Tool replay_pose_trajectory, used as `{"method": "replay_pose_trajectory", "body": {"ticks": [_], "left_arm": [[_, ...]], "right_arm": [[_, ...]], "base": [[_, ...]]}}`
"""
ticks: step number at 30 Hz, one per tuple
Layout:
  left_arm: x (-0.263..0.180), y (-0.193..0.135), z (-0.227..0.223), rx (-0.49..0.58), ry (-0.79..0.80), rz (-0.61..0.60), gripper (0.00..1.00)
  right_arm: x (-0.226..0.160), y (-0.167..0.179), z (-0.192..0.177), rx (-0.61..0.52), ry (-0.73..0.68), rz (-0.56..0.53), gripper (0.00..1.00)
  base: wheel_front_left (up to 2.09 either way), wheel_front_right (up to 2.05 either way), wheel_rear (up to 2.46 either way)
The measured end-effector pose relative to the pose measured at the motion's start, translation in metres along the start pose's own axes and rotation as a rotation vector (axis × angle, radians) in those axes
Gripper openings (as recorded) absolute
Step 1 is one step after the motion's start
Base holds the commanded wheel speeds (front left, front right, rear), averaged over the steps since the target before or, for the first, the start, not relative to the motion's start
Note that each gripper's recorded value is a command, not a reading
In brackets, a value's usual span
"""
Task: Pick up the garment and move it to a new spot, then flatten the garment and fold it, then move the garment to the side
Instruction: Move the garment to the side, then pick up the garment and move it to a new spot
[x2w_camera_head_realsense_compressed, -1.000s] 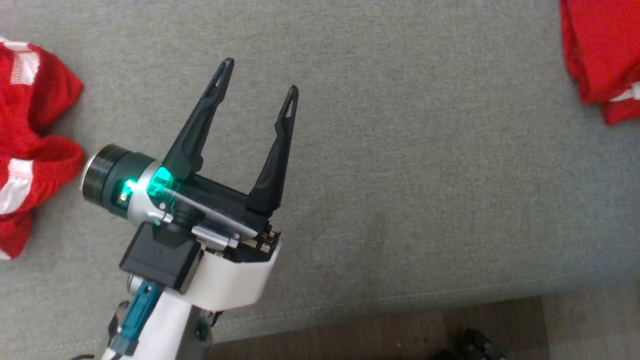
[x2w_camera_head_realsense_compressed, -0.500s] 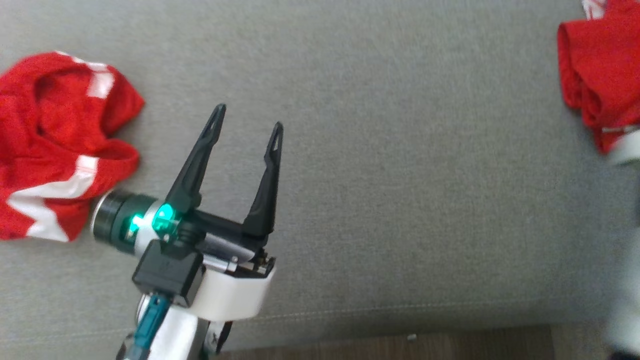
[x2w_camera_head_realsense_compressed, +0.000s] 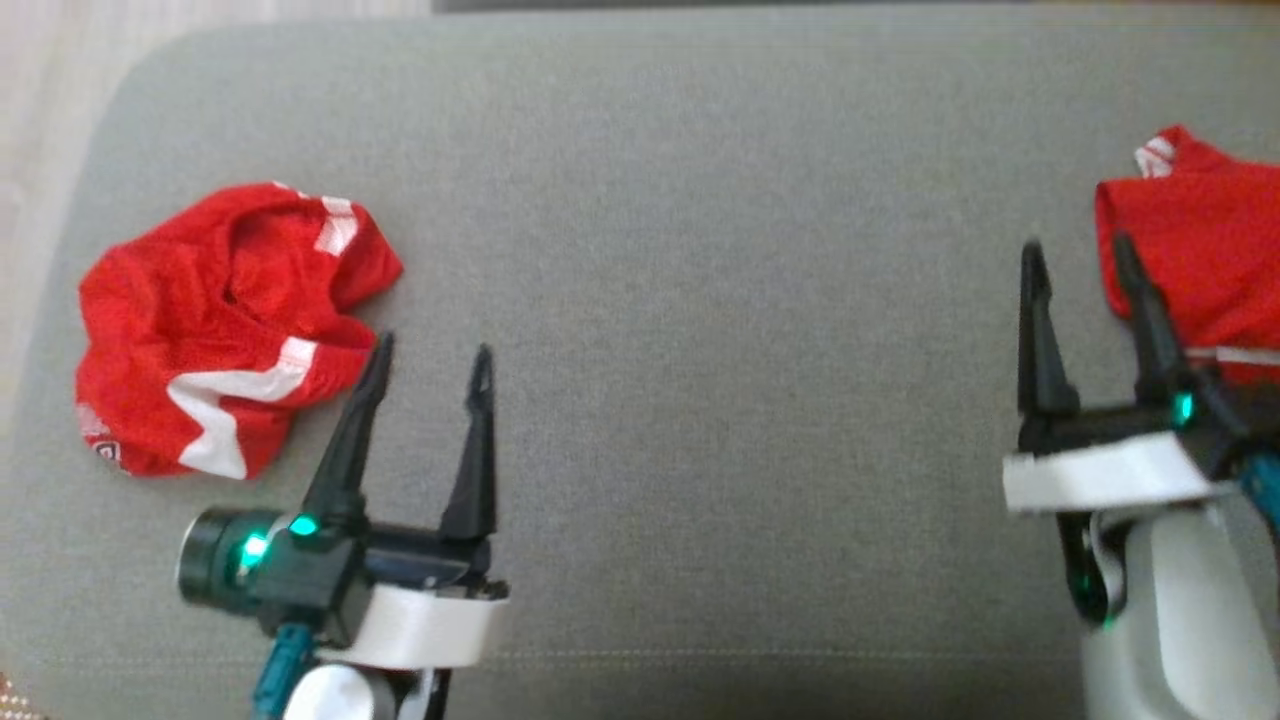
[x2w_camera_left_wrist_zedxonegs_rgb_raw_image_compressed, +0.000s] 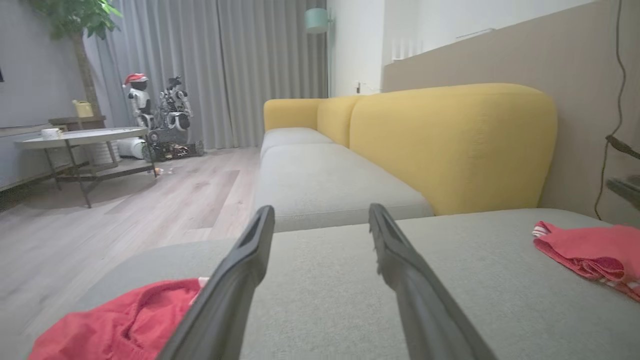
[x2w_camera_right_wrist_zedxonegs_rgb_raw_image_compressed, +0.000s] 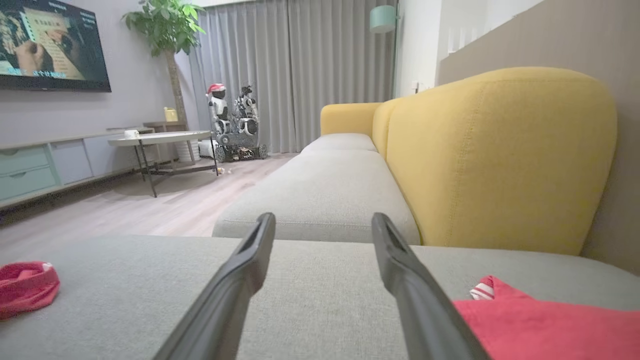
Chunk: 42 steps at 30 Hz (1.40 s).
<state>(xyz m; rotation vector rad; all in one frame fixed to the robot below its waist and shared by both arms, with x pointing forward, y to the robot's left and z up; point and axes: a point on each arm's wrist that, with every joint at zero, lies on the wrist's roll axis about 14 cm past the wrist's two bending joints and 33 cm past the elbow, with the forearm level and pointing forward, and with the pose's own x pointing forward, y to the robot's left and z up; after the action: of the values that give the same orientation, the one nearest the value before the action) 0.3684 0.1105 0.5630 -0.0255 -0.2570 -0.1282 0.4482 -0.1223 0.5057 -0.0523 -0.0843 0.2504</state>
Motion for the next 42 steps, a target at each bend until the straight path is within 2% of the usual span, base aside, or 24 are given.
{"method": "replay_pose_trajectory", "body": {"ticks": [4,11,15,22,42], "left_arm": [[-0.016,0.014,0.006,0.027,-0.001,0.061,1.00],[-0.027,0.009,0.041,0.073,-0.104,0.047,1.00],[-0.039,0.011,0.031,0.058,-0.062,0.069,1.00],[-0.052,0.019,-0.004,0.037,0.060,0.079,1.00],[-0.056,0.021,-0.012,0.034,0.086,0.081,1.00]], "right_arm": [[-0.025,0.014,0.001,0.036,0.005,0.022,1.00],[-0.059,0.035,-0.010,0.085,0.053,0.045,1.00],[-0.073,0.042,-0.019,0.105,0.087,0.054,1.00],[-0.080,0.049,-0.019,0.110,0.089,0.069,1.00],[-0.084,0.050,-0.023,0.113,0.100,0.070,1.00]], "base": [[0.00,0.00,0.00],[0.00,0.00,0.00],[0.00,0.00,0.00],[0.00,0.00,0.00],[0.00,0.00,0.00]]}}
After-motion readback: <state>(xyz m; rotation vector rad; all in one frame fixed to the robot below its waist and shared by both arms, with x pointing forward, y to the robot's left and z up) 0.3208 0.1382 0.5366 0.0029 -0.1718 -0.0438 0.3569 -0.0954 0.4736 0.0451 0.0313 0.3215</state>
